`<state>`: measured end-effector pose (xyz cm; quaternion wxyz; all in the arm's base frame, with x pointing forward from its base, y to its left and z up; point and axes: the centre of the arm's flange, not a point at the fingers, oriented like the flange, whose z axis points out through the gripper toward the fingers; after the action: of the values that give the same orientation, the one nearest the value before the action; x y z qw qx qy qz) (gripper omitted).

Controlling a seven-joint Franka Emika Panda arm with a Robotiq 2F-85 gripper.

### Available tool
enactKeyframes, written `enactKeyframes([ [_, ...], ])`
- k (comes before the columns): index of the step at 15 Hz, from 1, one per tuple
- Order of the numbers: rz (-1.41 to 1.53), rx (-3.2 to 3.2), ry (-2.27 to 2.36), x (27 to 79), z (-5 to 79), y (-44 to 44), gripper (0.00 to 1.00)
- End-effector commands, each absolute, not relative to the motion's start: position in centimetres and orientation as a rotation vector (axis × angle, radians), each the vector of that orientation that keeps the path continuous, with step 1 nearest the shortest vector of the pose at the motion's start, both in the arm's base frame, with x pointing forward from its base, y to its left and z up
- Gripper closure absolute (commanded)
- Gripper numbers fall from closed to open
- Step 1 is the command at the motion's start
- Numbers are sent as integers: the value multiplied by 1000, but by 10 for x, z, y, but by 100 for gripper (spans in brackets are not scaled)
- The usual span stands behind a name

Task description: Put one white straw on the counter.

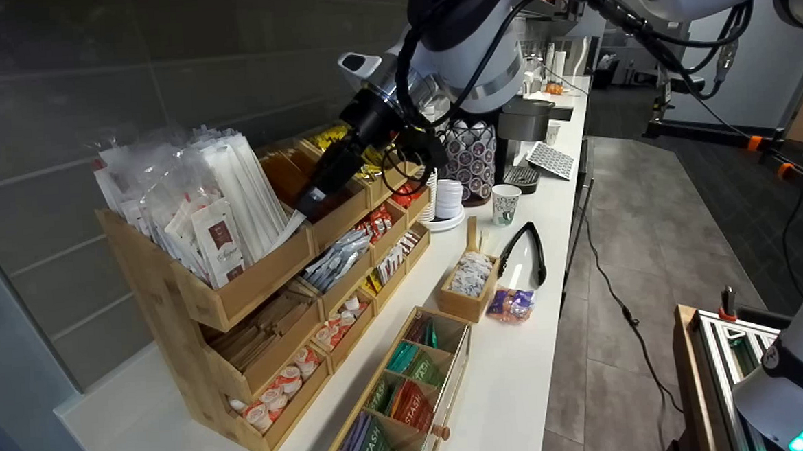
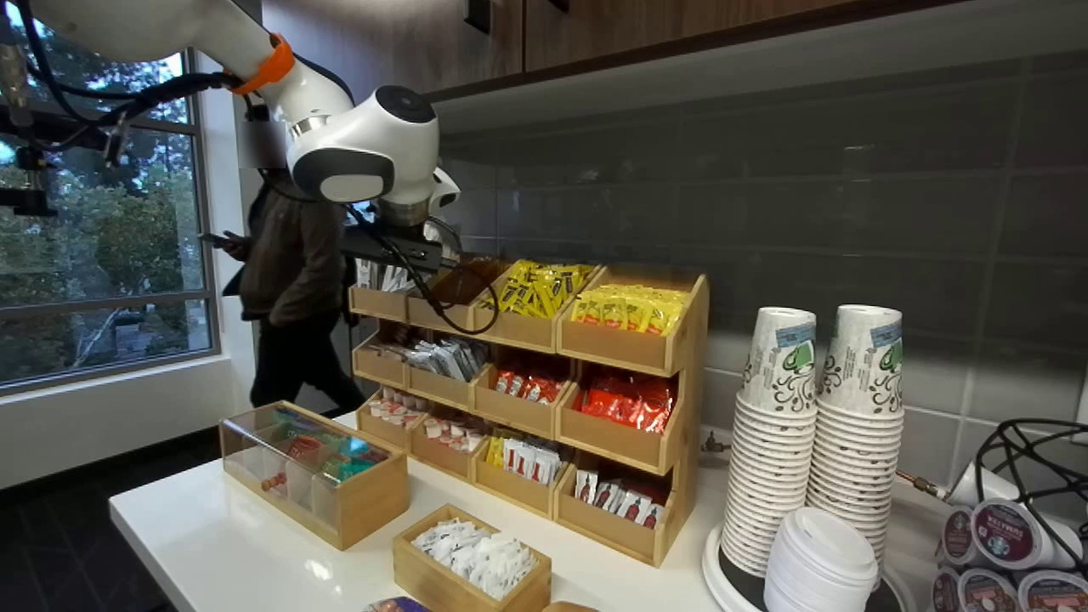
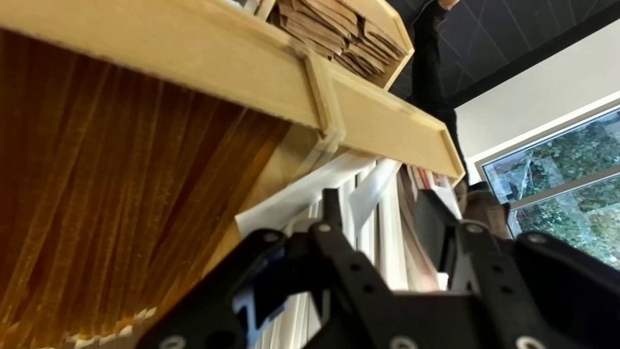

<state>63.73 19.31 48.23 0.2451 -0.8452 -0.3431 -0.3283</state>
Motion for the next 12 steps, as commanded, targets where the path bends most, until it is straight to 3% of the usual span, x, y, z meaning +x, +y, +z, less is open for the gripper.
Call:
enactKeyframes([
  [1, -892, -2329, -940, 638, 482, 195, 76],
  [4, -893, -2343, -942, 638, 483, 194, 87],
  [5, -893, -2348, -945, 638, 483, 194, 83],
  [9, -889, -2360, -945, 638, 485, 192, 100],
  [12, -890, -2362, -929, 637, 486, 192, 99],
])
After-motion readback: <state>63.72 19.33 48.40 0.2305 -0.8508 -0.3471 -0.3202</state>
